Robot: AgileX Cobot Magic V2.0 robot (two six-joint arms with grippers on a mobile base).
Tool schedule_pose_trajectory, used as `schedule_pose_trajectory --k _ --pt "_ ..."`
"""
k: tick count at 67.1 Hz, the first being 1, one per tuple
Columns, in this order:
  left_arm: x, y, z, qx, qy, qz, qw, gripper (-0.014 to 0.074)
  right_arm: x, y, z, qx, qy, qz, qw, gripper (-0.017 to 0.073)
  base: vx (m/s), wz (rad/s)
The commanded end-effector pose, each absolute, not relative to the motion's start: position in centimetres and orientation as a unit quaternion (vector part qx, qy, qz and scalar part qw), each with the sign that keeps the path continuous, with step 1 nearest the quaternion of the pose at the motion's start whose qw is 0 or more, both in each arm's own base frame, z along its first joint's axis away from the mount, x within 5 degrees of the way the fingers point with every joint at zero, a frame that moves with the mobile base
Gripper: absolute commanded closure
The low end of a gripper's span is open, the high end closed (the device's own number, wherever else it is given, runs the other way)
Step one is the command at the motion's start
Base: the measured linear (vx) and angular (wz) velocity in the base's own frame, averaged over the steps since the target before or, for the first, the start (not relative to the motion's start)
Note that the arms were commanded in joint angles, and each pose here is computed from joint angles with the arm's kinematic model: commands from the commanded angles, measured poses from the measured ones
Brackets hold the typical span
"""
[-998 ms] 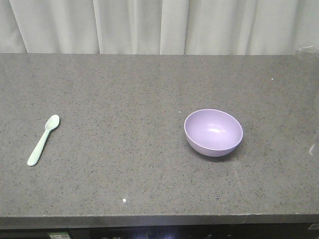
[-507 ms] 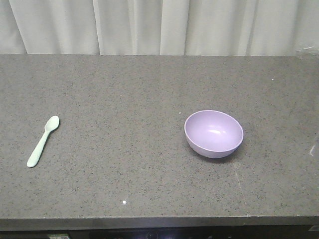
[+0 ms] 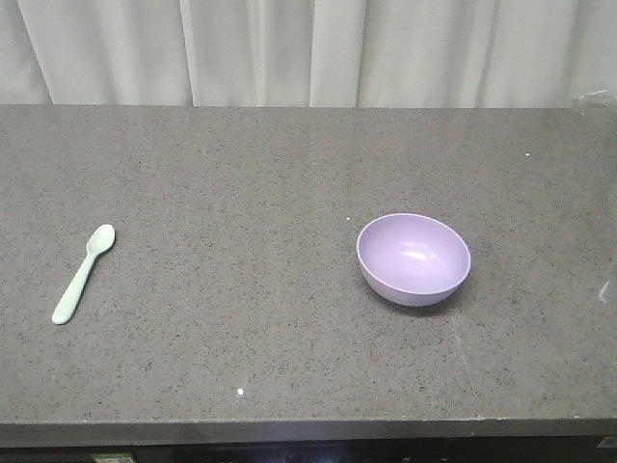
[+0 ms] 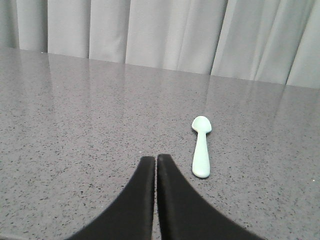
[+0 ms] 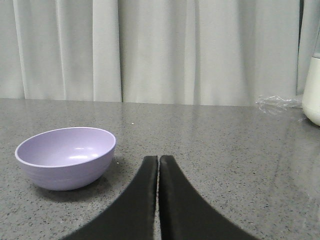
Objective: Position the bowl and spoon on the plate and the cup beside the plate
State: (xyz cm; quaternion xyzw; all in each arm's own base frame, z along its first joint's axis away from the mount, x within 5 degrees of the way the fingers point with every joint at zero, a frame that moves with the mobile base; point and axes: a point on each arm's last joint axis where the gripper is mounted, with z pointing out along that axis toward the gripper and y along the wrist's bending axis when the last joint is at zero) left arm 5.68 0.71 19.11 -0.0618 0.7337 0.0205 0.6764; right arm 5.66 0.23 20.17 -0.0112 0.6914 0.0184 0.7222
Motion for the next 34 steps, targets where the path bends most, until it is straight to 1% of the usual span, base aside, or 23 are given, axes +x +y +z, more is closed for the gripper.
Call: schedule_pose_trajectory --k 1,34 --pt "5.91 0.63 18.82 -0.06 0.723 0.012 0.688 0.0599 5.56 0.21 20.65 -0.013 0.663 0.014 0.748 0.0561 0.0 0.0" --pt "5.91 0.63 18.82 -0.06 0.723 0.012 0.688 0.0599 5.56 0.21 20.65 -0.013 0.663 0.014 0.748 0.0561 0.0 0.0"
